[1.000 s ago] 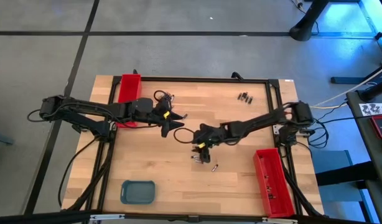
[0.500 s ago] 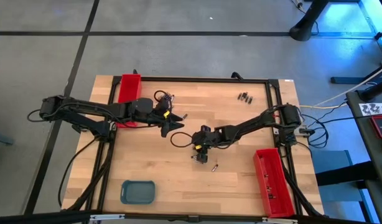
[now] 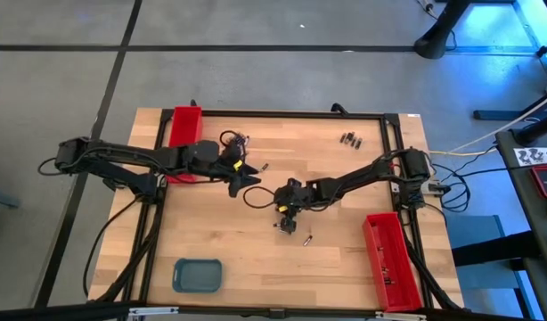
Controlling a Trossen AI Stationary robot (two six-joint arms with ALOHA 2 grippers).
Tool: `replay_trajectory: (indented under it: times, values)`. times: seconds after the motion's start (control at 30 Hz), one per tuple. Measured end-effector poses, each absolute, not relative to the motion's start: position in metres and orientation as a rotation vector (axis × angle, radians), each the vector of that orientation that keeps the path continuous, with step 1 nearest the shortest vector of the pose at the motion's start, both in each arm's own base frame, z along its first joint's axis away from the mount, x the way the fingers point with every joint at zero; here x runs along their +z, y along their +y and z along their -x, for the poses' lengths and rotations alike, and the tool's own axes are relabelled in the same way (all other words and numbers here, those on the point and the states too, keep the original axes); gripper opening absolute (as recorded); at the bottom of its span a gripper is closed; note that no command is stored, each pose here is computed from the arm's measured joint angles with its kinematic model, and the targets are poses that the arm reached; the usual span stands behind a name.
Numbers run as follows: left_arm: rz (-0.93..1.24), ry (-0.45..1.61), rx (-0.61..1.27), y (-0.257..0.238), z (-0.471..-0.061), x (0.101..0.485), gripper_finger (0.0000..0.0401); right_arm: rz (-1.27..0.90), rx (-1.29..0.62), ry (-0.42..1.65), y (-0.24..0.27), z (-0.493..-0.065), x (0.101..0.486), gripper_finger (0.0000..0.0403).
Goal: Sort batteries
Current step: Put the small black battery into the bottom red bin
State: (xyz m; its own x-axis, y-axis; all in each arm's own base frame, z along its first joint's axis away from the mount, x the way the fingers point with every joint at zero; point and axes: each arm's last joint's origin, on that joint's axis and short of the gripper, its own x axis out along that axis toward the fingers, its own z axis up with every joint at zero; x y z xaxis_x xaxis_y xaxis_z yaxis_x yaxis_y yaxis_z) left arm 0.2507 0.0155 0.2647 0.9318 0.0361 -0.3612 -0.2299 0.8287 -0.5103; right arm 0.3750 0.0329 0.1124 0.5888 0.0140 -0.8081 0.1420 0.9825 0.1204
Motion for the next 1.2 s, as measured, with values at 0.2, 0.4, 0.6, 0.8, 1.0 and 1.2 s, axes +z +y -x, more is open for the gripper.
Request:
replay_trajectory:
  times: [0.2, 0.4, 0.6, 0.8, 1.0, 1.2]
  values:
    - [0.646, 0.439, 0.294, 0.025, -0.224, 0.267, 0.0205, -0.218, -0.115, 0.803, 0.014, -0.375, 0.149, 0.0015]
    - [0.654, 0.44, 0.343, 0.031, -0.201, 0.276, 0.0205, -0.273, -0.15, 0.6, -0.005, -0.367, 0.205, 0.0018]
    - [0.539, 0.271, 0.217, 0.024, -0.208, 0.294, 0.0205, -0.31, -0.152, 0.235, -0.014, -0.349, 0.283, 0.0017]
    - [0.326, -0.074, 0.068, 0.014, -0.245, 0.313, 0.0205, -0.317, -0.144, -0.14, -0.015, -0.331, 0.34, 0.0017]
    - [0.271, -0.318, 0.103, 0.016, -0.275, 0.31, 0.0205, -0.322, -0.127, -0.301, -0.015, -0.326, 0.356, 0.0021]
    - [0.304, -0.366, 0.129, 0.02, -0.289, 0.306, 0.0205, -0.323, -0.127, -0.297, -0.015, -0.327, 0.356, 0.0019]
